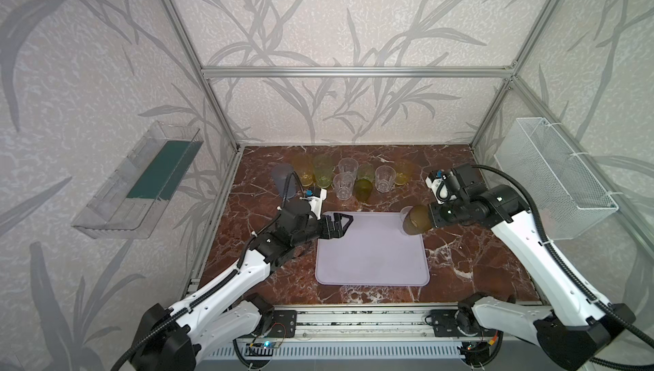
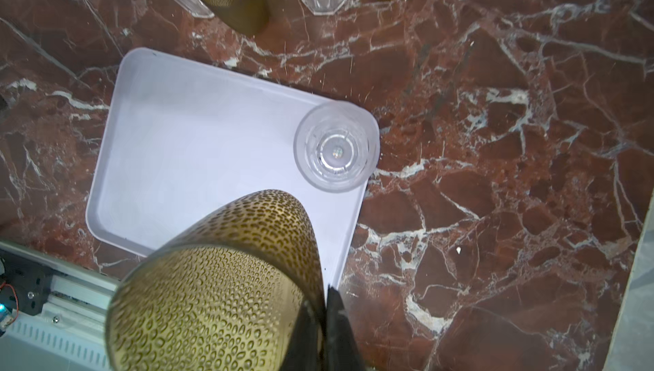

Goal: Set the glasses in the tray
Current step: 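Lift the olive textured glass and carry it over the tray's near corner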

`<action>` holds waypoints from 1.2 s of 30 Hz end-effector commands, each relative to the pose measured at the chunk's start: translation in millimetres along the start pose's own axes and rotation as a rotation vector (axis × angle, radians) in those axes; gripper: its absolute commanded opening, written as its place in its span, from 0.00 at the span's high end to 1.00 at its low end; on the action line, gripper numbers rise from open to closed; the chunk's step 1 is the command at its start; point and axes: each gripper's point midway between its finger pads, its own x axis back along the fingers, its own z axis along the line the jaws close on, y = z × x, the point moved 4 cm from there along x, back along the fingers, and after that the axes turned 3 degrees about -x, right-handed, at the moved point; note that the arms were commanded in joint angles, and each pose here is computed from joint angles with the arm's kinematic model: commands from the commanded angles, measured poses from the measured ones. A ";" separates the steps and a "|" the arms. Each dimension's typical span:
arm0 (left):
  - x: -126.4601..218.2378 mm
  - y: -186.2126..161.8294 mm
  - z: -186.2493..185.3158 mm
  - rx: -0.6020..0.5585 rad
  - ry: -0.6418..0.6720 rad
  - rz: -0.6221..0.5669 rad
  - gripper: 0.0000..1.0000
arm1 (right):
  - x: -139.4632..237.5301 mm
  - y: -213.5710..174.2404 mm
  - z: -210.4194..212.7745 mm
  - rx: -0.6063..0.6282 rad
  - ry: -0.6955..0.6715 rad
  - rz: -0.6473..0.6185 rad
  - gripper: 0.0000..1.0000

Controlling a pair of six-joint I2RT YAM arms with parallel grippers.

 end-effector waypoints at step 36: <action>-0.4 0.6 6.0 0.024 0.015 -0.028 0.01 | -70.1 -50.5 -24.1 -0.179 -0.092 0.030 1.00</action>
